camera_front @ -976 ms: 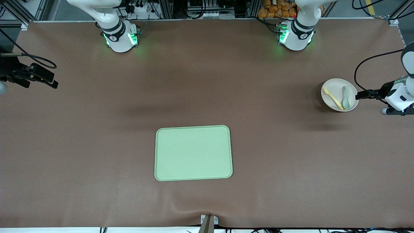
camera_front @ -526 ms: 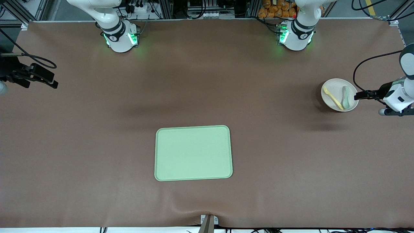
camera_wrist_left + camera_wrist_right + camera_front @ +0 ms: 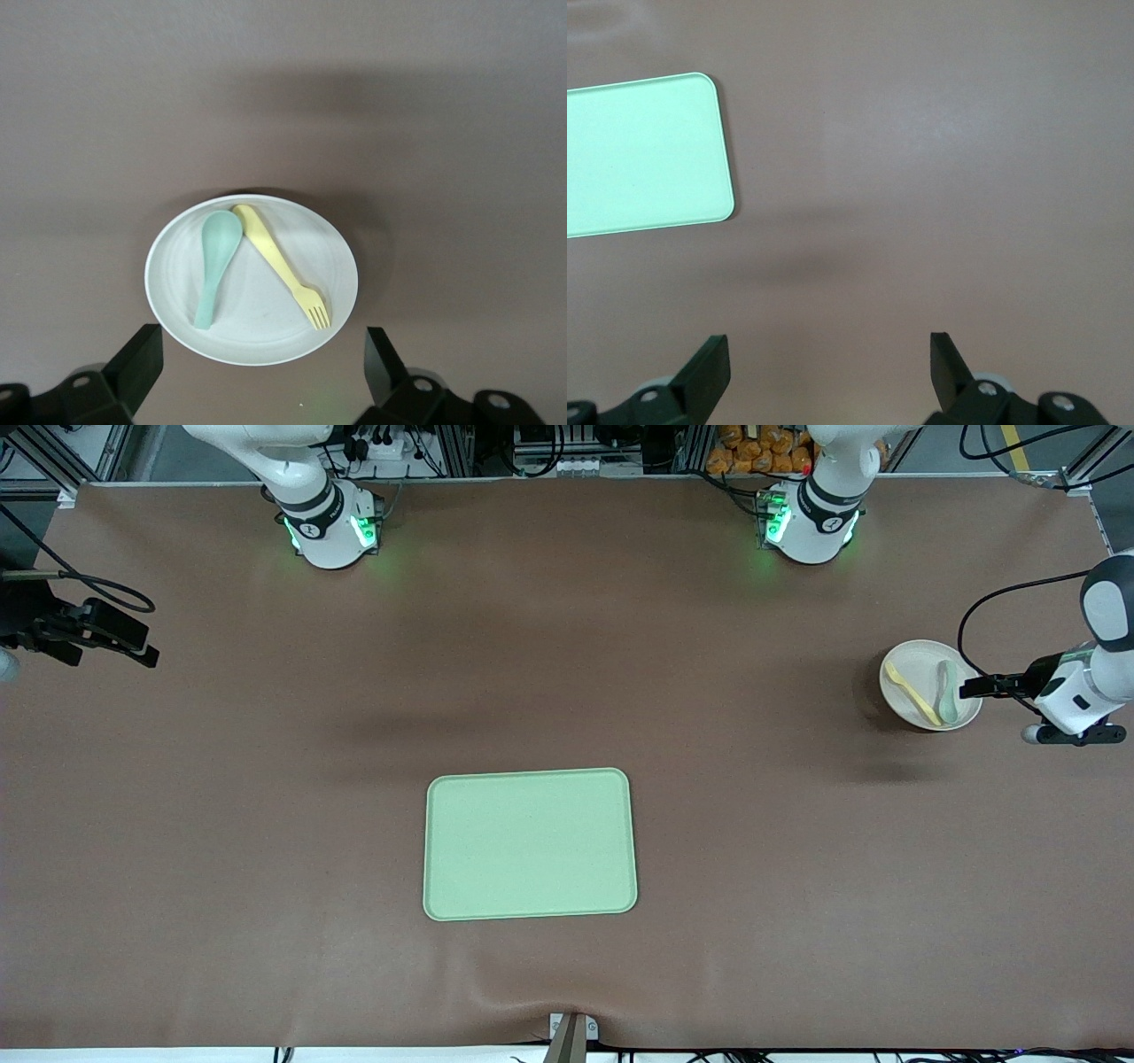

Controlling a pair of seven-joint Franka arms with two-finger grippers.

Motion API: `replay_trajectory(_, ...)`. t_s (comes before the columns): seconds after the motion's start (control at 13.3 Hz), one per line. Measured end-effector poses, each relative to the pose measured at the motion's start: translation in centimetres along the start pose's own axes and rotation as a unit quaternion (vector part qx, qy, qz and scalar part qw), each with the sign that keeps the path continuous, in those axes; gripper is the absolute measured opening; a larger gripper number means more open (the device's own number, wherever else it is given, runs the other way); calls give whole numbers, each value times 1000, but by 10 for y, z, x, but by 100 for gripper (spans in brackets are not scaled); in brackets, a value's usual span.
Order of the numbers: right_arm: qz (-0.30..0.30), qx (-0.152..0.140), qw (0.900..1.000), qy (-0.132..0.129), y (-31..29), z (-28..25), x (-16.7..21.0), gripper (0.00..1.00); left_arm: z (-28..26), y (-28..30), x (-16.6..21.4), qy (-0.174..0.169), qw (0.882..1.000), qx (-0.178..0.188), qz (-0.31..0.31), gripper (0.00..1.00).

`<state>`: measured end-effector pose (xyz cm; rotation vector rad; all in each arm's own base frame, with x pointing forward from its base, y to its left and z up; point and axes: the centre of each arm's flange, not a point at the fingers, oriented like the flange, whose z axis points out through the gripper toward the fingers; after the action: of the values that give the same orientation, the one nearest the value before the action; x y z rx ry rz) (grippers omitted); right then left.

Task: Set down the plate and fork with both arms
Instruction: 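Move the left gripper down toward the rim of the white plate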

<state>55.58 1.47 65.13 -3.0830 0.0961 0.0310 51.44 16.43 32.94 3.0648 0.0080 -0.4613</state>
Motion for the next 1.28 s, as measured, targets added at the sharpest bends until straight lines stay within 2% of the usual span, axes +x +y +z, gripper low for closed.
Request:
replay_trajectory(0.3, 0, 0, 1000, 0, 0, 0, 0, 100, 51, -18, 10, -14, 1000, 4, 25, 100)
replay_trajectory(0.68, 1, 0, 1000, 0, 1, 0, 0, 100, 105, -117, -13, 7, 998, -10, 66, 100)
replay_trajectory(0.98, 1, 0, 1000, 0, 1, 0, 0, 100, 129, -121, -11, -3, 997, -18, 82, 100)
replay_trajectory(1.28, 1, 0, 1000, 0, 1, 0, 0, 100, 152, -155, -25, 7, 995, -25, 98, 100)
